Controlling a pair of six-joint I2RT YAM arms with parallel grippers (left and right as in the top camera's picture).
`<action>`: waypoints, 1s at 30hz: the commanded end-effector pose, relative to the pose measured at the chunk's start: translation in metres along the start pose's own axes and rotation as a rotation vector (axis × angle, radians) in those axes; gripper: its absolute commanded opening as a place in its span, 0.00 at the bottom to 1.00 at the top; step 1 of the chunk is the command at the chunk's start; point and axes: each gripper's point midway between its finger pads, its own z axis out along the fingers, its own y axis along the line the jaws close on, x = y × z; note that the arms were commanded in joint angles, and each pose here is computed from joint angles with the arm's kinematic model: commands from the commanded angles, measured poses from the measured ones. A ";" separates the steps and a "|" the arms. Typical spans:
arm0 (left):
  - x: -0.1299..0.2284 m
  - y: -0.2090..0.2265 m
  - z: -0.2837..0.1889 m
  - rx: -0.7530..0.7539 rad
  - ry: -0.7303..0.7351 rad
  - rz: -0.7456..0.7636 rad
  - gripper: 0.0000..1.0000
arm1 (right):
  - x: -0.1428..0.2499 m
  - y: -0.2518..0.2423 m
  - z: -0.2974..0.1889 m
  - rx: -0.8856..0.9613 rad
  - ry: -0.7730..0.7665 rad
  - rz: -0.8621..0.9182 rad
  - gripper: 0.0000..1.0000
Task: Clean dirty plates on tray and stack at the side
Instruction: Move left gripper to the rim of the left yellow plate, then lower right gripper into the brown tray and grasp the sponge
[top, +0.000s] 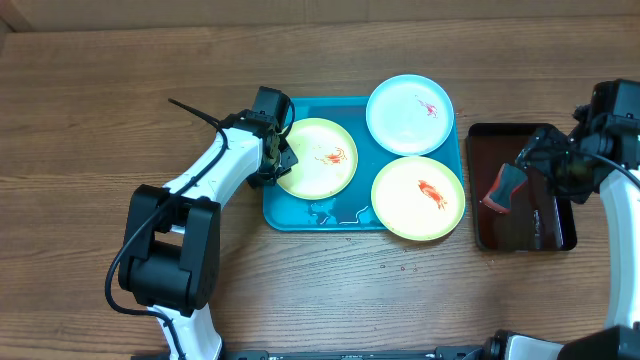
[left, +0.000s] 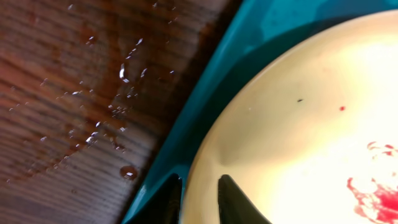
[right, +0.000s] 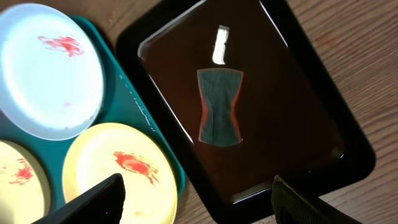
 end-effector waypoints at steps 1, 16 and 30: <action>0.008 0.005 0.010 -0.028 0.003 0.047 0.29 | 0.002 -0.003 0.012 0.017 0.032 -0.015 0.77; 0.015 0.008 0.035 -0.029 0.019 0.048 0.08 | 0.002 -0.003 0.013 0.018 0.036 -0.020 0.76; 0.011 0.007 0.022 -0.040 0.023 0.138 0.04 | 0.012 -0.012 0.051 0.046 0.080 0.036 0.63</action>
